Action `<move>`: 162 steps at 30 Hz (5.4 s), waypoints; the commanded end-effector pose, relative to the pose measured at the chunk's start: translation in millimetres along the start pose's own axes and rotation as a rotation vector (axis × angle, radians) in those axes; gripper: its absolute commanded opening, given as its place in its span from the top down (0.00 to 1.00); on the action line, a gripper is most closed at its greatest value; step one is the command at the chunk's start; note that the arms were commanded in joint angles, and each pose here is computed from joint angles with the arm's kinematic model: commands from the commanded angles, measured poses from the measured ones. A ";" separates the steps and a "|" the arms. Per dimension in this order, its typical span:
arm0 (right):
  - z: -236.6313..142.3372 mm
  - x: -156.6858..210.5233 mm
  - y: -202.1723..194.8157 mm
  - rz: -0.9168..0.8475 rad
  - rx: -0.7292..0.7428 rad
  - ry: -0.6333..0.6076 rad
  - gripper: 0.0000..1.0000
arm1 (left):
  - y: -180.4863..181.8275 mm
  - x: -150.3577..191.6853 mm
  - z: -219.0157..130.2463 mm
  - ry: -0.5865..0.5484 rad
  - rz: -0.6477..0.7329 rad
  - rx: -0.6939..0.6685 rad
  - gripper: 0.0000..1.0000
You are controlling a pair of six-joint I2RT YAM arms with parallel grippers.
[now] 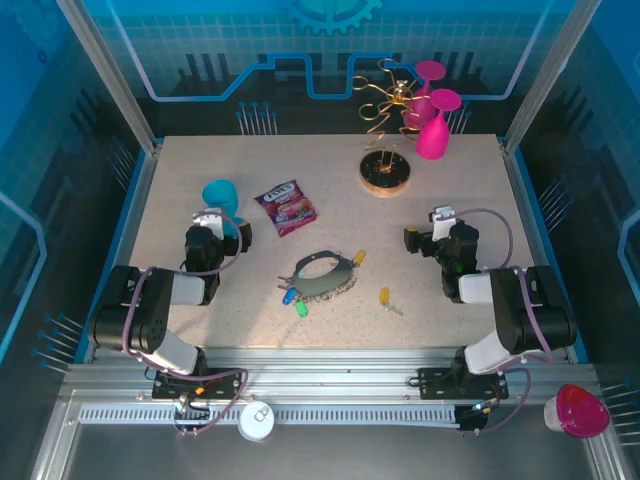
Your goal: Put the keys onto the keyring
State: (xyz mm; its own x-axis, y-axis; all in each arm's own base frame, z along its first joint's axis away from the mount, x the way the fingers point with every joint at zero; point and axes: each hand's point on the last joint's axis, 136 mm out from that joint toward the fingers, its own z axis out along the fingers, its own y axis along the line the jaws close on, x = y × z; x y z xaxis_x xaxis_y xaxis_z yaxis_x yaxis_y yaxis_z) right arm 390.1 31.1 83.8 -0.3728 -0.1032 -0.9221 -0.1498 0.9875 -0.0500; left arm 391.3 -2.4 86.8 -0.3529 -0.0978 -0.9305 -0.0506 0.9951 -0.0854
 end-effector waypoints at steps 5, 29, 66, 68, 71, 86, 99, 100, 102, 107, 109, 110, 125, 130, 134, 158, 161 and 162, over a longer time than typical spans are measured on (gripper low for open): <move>3.1 -15.6 0.0 0.005 -0.003 -0.050 0.00 | -2.1 -10.6 4.1 -0.029 0.016 0.021 0.01; -0.3 -16.6 -2.7 0.023 -0.008 -0.059 0.00 | -4.8 -11.1 0.4 -0.048 0.024 0.039 0.01; -141.9 24.0 206.5 0.255 -0.478 0.738 0.41 | -165.9 -10.6 -148.4 0.438 -0.285 0.396 0.11; -137.6 29.3 216.5 0.274 -0.488 0.761 0.44 | -168.5 3.1 -147.5 0.499 -0.350 0.351 0.13; -128.8 36.2 230.3 0.297 -0.499 0.780 0.50 | -170.5 23.9 -146.4 0.585 -0.438 0.287 0.18; -94.5 69.8 266.0 0.334 -0.517 0.874 0.76 | -152.2 73.8 -145.9 0.738 -0.590 0.081 0.28; -53.2 59.3 271.5 0.298 -0.511 0.857 0.85 | -152.2 93.8 -147.8 0.802 -0.652 0.050 0.36; -50.1 57.7 270.8 0.294 -0.512 0.857 0.85 | -152.3 95.5 -147.6 0.805 -0.658 0.048 0.37; -45.2 50.6 267.8 0.290 -0.516 0.847 0.84 | -153.6 98.3 -146.6 0.809 -0.676 0.050 0.37; -56.2 39.0 251.6 0.201 -0.505 0.819 0.79 | -152.7 98.8 -144.4 0.798 -0.697 0.039 0.39; -67.2 36.1 246.6 0.128 -0.500 0.806 0.77 | -151.1 96.5 -143.3 0.785 -0.703 0.032 0.39; -73.3 34.1 246.3 0.090 -0.503 0.799 0.77 | -149.9 95.6 -143.2 0.778 -0.705 0.026 0.40; -74.0 52.7 291.0 -0.118 -0.568 0.891 0.68 | -140.7 97.8 -138.0 0.758 -0.732 -0.036 0.45; -68.1 64.0 295.1 -0.128 -0.549 0.934 0.66 | -143.2 105.6 -135.0 0.775 -0.750 -0.033 0.48; -68.0 76.2 296.0 -0.150 -0.534 0.964 0.64 | -147.5 111.4 -132.4 0.795 -0.760 -0.025 0.50; -93.6 76.0 326.3 -0.041 -0.668 0.997 0.70 | -149.7 134.3 -134.4 0.860 -0.806 -0.043 0.66; -94.4 71.1 329.5 -0.020 -0.681 0.983 0.69 | -149.4 134.1 -134.5 0.859 -0.804 -0.042 0.67; -93.7 68.8 328.9 -0.018 -0.674 0.975 0.69 | -149.6 133.6 -134.6 0.858 -0.804 -0.040 0.67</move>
State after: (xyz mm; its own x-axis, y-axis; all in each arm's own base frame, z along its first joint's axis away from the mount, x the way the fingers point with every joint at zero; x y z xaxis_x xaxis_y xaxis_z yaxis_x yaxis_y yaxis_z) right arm 237.3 329.1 30.0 -0.8610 -0.4606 -0.2157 -0.5084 0.7698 0.3858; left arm 230.9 -168.0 30.6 -0.7225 -0.6852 -0.0924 -0.5493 0.6501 -0.5250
